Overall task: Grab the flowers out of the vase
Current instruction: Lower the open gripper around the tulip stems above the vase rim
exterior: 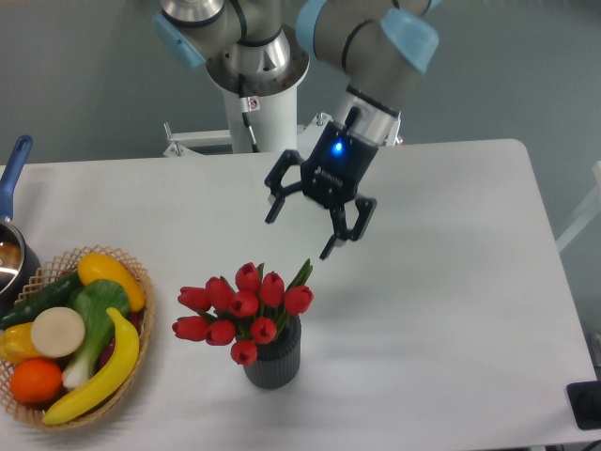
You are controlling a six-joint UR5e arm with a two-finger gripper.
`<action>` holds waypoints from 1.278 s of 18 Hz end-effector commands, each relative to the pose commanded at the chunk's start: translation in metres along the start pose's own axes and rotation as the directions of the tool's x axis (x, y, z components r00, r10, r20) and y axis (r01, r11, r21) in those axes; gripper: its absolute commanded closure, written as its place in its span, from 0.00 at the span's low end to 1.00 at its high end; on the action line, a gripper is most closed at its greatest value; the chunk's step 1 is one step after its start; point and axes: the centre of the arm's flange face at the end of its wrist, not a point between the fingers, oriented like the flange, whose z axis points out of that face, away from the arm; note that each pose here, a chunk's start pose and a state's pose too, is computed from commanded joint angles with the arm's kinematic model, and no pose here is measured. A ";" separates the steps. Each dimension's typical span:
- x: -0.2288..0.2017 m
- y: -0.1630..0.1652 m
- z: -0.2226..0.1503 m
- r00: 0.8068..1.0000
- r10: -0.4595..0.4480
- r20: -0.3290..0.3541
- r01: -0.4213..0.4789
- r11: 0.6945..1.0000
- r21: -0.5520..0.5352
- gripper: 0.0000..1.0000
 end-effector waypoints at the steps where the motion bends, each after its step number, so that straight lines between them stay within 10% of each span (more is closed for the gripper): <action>1: -0.006 -0.005 0.005 1.000 0.019 0.002 -0.019 1.000 0.004 0.00; 23: -0.001 -0.010 0.064 0.990 0.117 -0.083 -0.116 0.993 0.019 0.00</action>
